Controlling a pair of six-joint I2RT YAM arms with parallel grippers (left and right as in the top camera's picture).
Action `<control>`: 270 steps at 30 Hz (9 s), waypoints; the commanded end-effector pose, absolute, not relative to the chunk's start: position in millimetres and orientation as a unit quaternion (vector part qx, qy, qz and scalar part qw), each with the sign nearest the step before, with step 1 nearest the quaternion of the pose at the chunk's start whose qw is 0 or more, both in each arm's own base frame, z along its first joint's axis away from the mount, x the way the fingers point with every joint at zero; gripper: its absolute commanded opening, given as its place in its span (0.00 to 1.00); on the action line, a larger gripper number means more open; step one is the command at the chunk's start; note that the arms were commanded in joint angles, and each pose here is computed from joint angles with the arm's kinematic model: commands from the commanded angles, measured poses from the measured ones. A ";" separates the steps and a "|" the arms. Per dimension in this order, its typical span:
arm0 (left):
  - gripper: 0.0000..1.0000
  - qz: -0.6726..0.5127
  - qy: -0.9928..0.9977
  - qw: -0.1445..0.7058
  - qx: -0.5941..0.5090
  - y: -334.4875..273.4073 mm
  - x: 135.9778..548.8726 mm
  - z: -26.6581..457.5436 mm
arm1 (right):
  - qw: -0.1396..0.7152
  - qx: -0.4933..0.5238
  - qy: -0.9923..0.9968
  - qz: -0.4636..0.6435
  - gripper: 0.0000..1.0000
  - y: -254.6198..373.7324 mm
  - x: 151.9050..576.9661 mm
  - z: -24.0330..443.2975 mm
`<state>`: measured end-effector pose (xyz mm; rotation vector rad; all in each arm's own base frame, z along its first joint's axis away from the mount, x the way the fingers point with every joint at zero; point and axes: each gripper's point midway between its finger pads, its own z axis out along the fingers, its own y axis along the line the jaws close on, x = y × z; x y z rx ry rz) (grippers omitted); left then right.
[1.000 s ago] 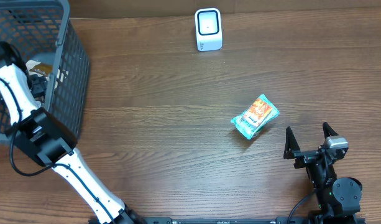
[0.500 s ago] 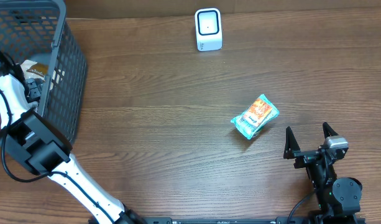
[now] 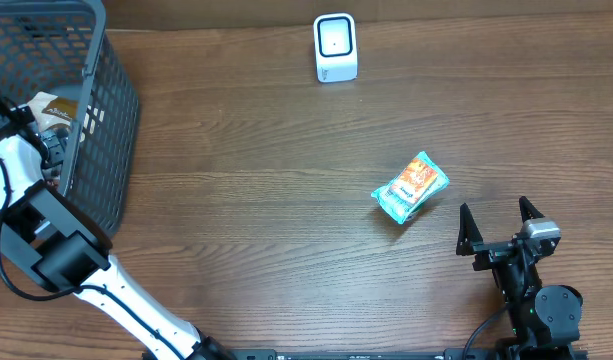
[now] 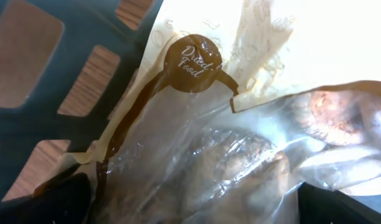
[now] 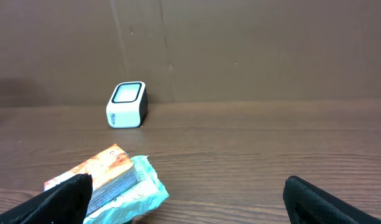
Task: Scan the item barcode
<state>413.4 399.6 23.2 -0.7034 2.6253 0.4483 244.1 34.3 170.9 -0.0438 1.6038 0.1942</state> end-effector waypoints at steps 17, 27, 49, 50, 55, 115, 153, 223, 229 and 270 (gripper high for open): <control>0.73 -0.060 0.968 -0.014 -0.244 302.1 308.4 -151.3 | 0.693 -0.017 0.715 0.084 1.00 32.6 244.3 169.6; 0.13 -0.061 0.968 -0.015 -0.244 301.5 308.2 -151.0 | 0.693 -0.017 0.715 0.084 1.00 32.6 244.3 169.6; 0.04 -0.063 0.933 0.169 -0.311 325.5 417.1 25.4 | 0.693 -0.017 0.715 0.084 1.00 32.6 244.3 169.6; 0.04 -0.059 0.931 0.180 -0.312 325.0 420.8 37.3 | 0.693 -0.017 0.715 0.084 1.00 32.6 244.3 169.6; 0.04 0.004 0.921 0.210 -0.329 332.1 424.9 85.6 | 0.693 -0.017 0.715 0.084 1.00 32.6 244.3 169.6; 0.81 0.050 0.953 0.170 -0.245 -16.2 325.0 52.0 | 0.693 -0.017 0.715 0.084 1.00 32.6 244.3 169.6; 0.04 0.150 0.775 0.324 -0.521 299.7 351.2 282.9 | 0.693 -0.017 0.716 0.084 1.00 32.6 244.3 169.5; 0.68 0.124 0.886 0.242 -0.375 344.7 417.8 138.5 | 0.693 -0.017 0.716 0.084 1.00 32.6 244.3 169.5; 0.68 0.108 0.868 0.245 -0.418 349.8 430.8 110.8 | 0.693 -0.017 0.716 0.084 1.00 32.6 244.3 169.5; 0.04 0.068 0.843 0.256 -0.468 346.4 433.7 122.1 | 0.693 -0.017 0.716 0.084 1.00 32.6 244.3 169.5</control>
